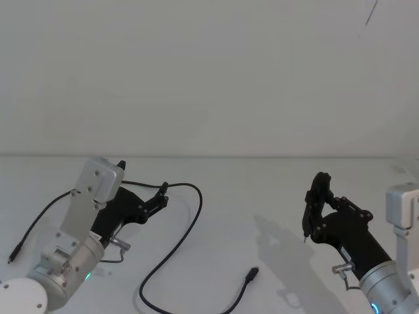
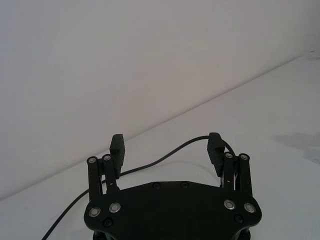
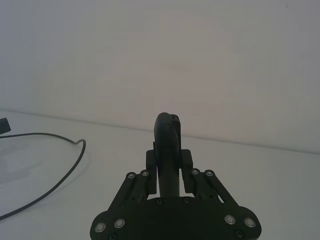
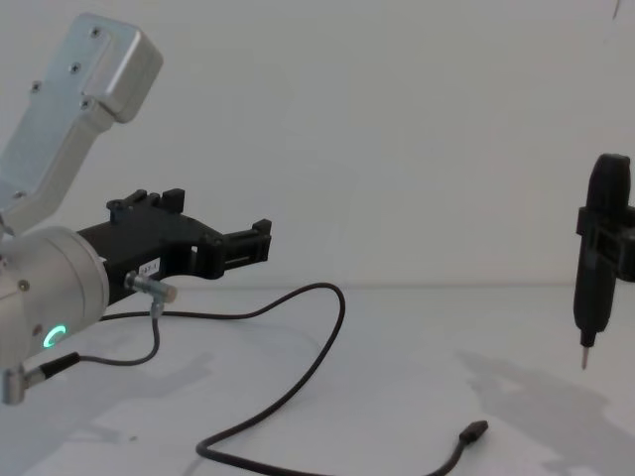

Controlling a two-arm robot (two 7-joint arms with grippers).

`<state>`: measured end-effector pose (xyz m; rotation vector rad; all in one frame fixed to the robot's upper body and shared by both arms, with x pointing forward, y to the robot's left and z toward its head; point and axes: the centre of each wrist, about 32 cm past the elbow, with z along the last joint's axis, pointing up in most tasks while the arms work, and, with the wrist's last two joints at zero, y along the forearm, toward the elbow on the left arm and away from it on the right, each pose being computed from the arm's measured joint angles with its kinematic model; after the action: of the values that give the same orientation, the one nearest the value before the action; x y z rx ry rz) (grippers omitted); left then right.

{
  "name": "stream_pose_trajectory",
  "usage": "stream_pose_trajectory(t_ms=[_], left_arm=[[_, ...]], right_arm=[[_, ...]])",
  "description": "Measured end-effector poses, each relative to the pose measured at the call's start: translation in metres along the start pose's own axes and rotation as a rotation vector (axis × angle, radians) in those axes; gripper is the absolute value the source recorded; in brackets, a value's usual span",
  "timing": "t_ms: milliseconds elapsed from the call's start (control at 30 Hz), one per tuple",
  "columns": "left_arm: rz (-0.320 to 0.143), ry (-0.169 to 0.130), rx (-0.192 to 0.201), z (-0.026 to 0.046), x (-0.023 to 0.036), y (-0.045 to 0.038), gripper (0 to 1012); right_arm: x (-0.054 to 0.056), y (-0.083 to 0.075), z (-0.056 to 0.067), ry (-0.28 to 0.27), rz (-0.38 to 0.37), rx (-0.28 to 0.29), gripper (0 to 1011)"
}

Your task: Pick up the data cable with the one hand.

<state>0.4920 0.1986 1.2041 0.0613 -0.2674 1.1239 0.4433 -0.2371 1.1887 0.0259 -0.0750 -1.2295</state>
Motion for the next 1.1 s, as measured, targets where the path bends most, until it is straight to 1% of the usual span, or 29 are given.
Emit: stream_pose_trajectory(t_ms=[967, 1100], left_arm=[[-0.001, 0.0, -0.001, 0.0004, -0.0001, -0.0002, 1001], [-0.013, 0.002, -0.005, 0.0016, 0.0008, -0.0012, 1001]], right_arm=[[0.0, 0.0, 0.0, 0.0, 0.0, 0.0, 283], [0.0, 0.0, 0.0, 0.0, 0.0, 0.0, 283]])
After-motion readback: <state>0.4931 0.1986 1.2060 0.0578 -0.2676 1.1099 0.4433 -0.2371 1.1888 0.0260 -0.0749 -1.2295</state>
